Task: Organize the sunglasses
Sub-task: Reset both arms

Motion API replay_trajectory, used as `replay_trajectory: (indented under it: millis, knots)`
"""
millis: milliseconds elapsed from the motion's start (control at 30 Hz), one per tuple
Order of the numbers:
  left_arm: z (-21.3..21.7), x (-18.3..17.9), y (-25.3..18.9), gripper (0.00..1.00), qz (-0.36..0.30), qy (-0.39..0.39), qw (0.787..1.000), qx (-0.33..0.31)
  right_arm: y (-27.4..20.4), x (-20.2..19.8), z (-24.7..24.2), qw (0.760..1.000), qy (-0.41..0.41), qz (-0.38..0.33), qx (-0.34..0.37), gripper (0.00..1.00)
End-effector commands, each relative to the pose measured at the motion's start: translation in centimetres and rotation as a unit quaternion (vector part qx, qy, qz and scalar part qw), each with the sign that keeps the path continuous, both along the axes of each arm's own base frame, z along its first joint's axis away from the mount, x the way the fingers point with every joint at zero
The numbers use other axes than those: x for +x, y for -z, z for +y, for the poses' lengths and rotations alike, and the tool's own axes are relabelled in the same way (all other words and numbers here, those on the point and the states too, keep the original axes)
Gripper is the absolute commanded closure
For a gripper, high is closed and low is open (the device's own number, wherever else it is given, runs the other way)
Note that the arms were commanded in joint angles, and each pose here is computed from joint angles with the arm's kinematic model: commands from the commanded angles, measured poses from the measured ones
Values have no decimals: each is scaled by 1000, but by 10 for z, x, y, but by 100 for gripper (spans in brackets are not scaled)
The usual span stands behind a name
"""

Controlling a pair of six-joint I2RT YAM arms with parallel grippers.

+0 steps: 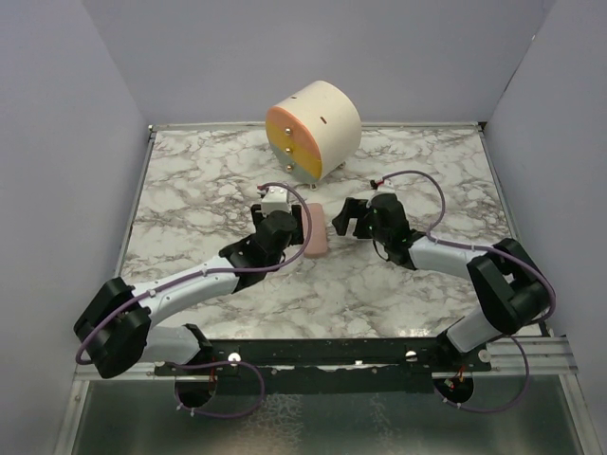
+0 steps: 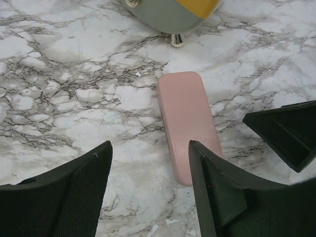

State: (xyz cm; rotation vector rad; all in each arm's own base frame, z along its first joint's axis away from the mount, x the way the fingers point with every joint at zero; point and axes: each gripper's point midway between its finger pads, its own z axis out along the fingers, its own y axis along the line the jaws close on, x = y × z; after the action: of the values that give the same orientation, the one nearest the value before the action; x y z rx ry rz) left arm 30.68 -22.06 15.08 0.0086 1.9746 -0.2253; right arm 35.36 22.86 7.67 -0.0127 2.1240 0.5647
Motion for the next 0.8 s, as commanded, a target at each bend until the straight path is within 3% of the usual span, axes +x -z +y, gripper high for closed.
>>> replay_trajectory:
  millis: [0,33,67,300,367,767]
  knots:
    - [17,-1,-8,28,-14,-26,1000,-1,-14,4,-7,999,19,-32,-8,6]
    - [20,-2,-6,14,-15,-31,999,3,-16,4,-8,999,18,-36,-9,6]
    - [23,-2,-5,9,-15,-34,999,7,-18,4,-9,999,20,-40,-9,5]
    - [39,-7,8,8,-12,-44,999,28,-27,6,-19,997,43,-58,-21,3]
    - [42,-8,12,1,-11,-44,998,32,-28,7,-22,996,53,-59,-30,3]
    - [57,-11,43,1,-5,-44,998,47,-17,18,-27,991,90,-42,-94,0]
